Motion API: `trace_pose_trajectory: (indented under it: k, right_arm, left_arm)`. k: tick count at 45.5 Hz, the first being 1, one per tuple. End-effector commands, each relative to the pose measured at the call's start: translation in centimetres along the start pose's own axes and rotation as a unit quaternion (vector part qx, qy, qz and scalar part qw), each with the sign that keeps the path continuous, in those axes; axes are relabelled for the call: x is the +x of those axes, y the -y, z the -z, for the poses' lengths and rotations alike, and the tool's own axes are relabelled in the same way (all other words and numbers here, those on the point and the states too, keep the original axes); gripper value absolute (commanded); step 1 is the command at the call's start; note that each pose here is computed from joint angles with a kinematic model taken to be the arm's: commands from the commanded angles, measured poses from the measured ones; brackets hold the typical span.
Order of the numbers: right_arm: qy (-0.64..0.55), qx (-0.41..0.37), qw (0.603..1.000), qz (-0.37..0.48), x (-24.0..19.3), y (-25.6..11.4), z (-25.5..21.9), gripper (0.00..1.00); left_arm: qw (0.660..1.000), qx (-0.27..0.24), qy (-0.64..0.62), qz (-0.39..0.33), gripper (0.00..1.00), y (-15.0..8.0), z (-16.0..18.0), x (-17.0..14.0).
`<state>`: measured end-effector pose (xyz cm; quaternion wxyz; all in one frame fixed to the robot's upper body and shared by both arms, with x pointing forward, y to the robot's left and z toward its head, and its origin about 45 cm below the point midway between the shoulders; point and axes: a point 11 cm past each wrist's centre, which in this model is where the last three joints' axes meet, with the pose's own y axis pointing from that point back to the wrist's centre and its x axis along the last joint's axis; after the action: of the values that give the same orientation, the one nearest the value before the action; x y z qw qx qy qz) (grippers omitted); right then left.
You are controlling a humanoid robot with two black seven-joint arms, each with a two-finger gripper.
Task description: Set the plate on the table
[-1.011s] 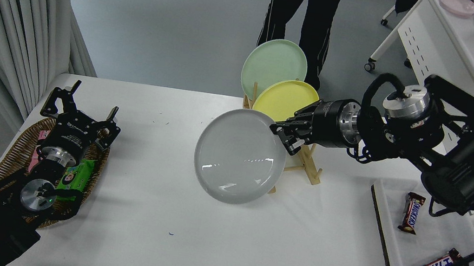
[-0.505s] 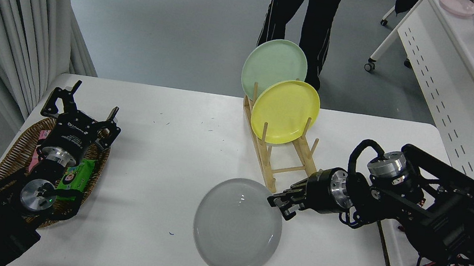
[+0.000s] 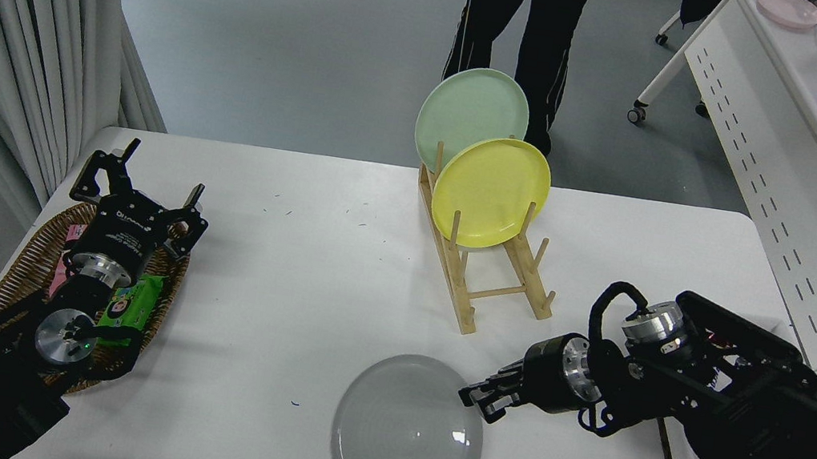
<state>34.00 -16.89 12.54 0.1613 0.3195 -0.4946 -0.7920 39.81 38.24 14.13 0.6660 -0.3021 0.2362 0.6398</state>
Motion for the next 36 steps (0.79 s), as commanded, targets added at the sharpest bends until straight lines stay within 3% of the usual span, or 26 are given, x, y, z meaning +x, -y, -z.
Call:
trace_pose_trajectory:
  k: [1,36]
  right_arm:
    - [0.030,-0.008,1.000,0.001,-0.6,1.2,0.0,0.00]
    - [0.044,-0.003,0.999,-0.007,0.0,1.3,1.0,0.00]
  left_arm:
    - [1.000,0.000,0.000,0.000,1.00,0.0,0.0,0.0]
    - [1.000,0.000,0.000,0.000,1.00,0.0,0.0,0.0]
